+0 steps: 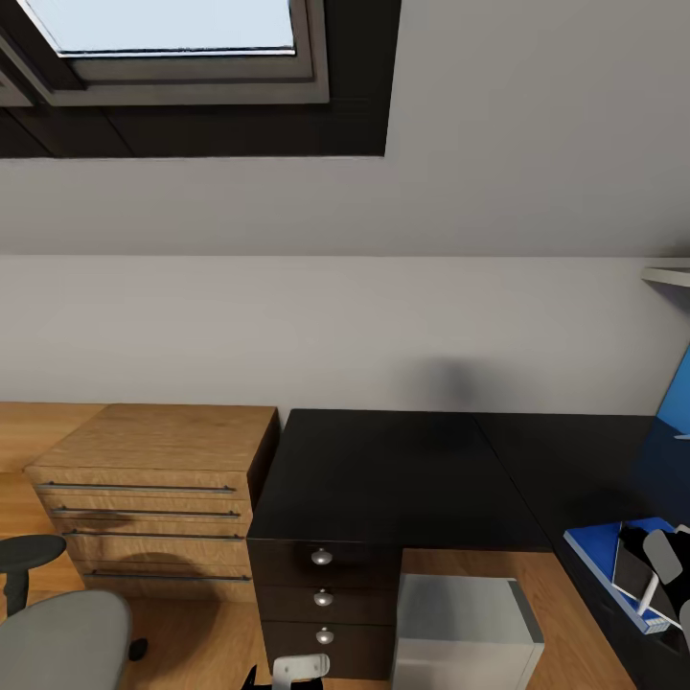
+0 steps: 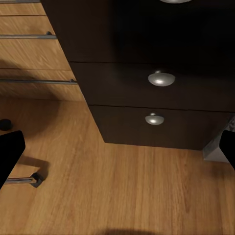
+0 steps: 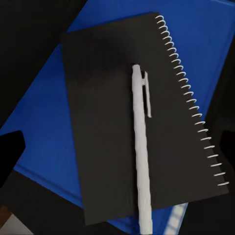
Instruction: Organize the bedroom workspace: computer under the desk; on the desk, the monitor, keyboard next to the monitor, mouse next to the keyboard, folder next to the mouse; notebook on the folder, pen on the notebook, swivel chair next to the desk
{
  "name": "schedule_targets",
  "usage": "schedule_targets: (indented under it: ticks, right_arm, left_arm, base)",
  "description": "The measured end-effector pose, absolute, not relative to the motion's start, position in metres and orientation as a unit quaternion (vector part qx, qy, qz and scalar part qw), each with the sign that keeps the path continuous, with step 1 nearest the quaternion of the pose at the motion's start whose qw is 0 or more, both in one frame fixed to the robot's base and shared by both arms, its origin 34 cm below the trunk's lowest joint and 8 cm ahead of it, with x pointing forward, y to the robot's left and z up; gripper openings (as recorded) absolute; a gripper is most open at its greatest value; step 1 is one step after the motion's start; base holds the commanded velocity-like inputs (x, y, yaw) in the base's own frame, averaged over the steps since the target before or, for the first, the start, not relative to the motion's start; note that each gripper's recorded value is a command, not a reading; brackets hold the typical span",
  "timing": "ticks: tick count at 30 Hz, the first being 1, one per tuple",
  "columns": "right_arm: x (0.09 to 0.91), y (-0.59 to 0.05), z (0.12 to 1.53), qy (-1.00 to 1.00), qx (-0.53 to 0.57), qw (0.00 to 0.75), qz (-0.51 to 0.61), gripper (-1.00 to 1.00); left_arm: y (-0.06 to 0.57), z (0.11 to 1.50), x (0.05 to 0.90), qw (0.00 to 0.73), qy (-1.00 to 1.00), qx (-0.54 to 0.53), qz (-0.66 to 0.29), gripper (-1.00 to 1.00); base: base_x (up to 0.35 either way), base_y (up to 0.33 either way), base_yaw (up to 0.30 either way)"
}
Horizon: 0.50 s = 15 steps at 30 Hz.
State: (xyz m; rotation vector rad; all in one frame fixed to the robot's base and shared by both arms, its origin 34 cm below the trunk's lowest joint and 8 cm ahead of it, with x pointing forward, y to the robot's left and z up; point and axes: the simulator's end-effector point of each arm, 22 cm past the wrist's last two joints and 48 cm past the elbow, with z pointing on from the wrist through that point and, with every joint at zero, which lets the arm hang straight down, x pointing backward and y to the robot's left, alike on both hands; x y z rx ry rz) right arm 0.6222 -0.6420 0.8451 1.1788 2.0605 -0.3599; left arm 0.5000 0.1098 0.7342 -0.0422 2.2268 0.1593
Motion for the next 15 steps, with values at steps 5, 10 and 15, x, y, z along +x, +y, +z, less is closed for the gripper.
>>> schedule_targets:
  ticks: [5,10,15]
  right_arm:
    - [0.6224,-0.6416,0.8450,0.800,0.458,0.362,-0.139,1.00]
    - [0.6226,-0.6413,0.8449,0.800,0.457,0.362,-0.139,1.00]
    - [0.6254,-0.6443,0.8518,0.797,0.457,0.370,-0.141,1.00]
  left_arm:
    - [0.1098,0.7341,0.4999,0.439,0.896,-0.017,0.064,1.00]
    - [0.1098,0.7340,0.4999,0.438,0.896,-0.017,0.064,1.00]
    - [0.1098,0.7340,0.4998,0.438,0.896,-0.017,0.064,1.00]
  base:
    - [0.000,0.000,0.000]
    - [0.000,0.000,0.000]
    - [0.000,0.000,0.000]
